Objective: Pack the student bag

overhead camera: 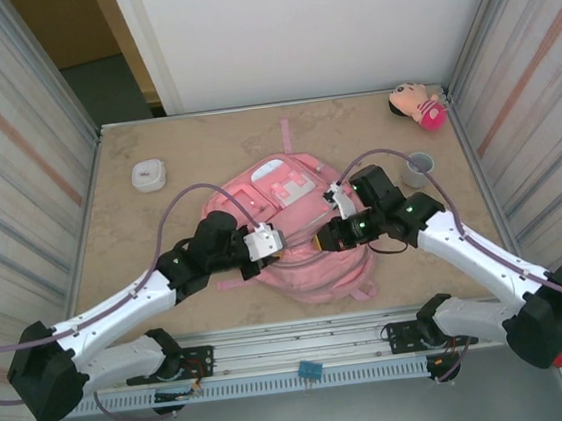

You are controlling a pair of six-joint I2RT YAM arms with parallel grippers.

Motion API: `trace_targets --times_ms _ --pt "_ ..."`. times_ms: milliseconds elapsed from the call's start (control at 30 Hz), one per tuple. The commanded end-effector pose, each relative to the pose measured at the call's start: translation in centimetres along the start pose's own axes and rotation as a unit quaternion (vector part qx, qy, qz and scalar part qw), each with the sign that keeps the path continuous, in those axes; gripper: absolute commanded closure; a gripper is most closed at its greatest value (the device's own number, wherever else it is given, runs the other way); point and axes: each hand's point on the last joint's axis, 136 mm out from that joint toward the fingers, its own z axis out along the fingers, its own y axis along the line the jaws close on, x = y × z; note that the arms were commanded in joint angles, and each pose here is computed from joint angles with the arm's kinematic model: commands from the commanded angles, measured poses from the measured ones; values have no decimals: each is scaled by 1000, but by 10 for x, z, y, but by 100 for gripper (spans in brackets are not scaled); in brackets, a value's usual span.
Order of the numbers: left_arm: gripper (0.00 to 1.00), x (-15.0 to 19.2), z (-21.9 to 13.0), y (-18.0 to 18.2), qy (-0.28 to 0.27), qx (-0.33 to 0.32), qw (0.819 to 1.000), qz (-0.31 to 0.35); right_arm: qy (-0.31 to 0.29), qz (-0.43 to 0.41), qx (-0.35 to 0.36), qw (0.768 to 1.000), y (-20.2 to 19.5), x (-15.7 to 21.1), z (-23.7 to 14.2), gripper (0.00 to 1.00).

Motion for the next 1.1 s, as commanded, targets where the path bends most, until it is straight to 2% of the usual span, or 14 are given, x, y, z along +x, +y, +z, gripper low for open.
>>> trace_targets --times_ms 0,100,167,300,400,500,600,633,867,1000,1067 --pt "65 29 -11 17 58 -46 997 -34 5 -14 -16 1000 18 -3 1 100" --pt "44 4 -10 6 20 -21 999 -24 10 -27 -22 999 32 -2 8 100" --pt "39 -9 -8 0 2 -8 1000 -15 11 -33 -26 999 39 -2 13 100" --pt "39 -26 1 -9 -24 21 999 -13 14 -38 -36 999 49 -2 20 100" --pt "47 -29 11 -14 -28 42 999 -12 15 -40 -36 998 49 -1 22 100" --pt "68 -23 15 -15 -14 42 999 -8 12 -34 -25 999 42 -2 19 100" --pt "90 -6 11 -5 13 4 1000 -4 3 -16 -14 1000 24 -4 8 100" --pt "93 1 9 -3 24 -4 1000 -3 -2 -8 -10 1000 17 -5 4 100" --pt "93 41 -21 8 95 -58 994 -11 -36 36 31 998 -34 -10 -23 100" --pt "90 57 -35 20 121 -99 988 -22 -22 36 4 999 -23 -10 -14 100" --pt "86 65 -42 33 138 -140 980 -32 -18 19 -7 1000 -11 -9 -8 100"
